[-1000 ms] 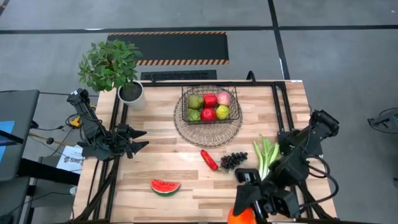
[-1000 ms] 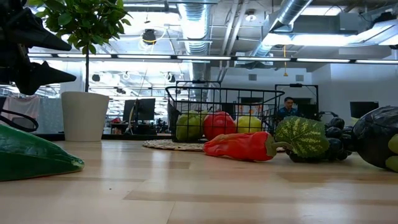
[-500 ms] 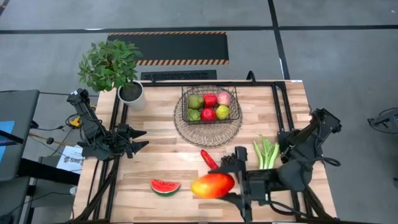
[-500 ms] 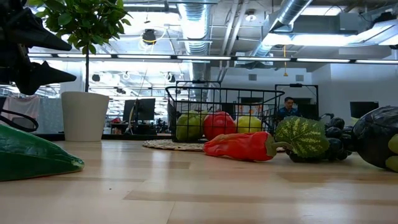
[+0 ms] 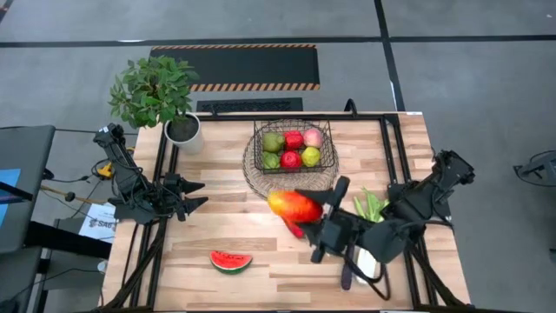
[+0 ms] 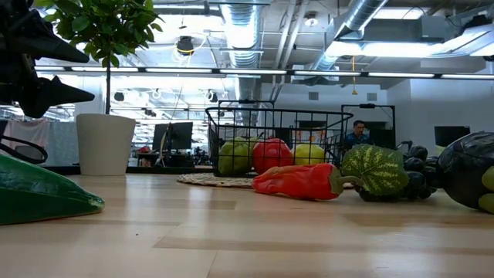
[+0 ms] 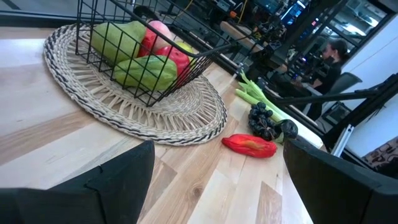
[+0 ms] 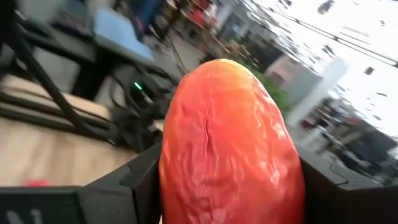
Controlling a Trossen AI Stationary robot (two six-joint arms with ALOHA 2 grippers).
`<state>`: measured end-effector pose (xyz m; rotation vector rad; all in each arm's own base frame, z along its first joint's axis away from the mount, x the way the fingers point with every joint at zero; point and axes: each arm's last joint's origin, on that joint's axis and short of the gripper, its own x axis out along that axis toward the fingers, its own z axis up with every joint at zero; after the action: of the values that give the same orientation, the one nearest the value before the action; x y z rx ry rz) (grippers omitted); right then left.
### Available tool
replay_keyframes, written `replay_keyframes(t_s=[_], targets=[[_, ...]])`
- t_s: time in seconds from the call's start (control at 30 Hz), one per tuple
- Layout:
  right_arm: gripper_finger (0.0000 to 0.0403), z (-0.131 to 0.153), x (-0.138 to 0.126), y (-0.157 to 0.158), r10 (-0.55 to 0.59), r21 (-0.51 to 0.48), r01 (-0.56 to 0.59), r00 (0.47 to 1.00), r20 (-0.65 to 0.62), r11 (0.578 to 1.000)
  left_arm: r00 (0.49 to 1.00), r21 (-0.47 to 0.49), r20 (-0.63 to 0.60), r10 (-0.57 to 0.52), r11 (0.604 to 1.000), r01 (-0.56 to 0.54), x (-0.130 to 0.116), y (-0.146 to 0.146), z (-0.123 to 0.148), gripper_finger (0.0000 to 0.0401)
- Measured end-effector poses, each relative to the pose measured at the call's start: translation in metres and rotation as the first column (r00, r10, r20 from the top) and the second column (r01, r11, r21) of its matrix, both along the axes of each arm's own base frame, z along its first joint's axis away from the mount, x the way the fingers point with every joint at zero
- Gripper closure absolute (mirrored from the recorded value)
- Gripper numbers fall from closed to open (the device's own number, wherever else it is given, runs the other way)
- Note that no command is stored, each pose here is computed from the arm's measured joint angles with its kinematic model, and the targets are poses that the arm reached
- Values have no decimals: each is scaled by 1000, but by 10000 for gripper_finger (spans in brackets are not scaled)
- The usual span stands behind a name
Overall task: Build produce basket
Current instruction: Put the orange mango into the black wire basket
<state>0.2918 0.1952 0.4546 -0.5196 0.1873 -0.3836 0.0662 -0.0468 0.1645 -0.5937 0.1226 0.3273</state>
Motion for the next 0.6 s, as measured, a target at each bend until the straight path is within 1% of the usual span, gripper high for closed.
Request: replay_keyframes(t_s=[0.17,0.33,0.43,0.6], targets=[[132,-7,4,-12,-111,-75,107,992,-63,991,1000,-1,0,0,1000,0,0,0,0,60],[132,-15,6,-24,-189,-155,168,974,-128,973,1000,-2,0,0,1000,0,0,0,0,60],[132,-19,8,-29,-215,-205,179,962,-171,962,1000,-2,0,0,1000,0,0,0,0,60],[132,-22,8,-34,-233,-318,150,942,-240,936,1000,-2,0,0,1000,0,0,0,0,60]])
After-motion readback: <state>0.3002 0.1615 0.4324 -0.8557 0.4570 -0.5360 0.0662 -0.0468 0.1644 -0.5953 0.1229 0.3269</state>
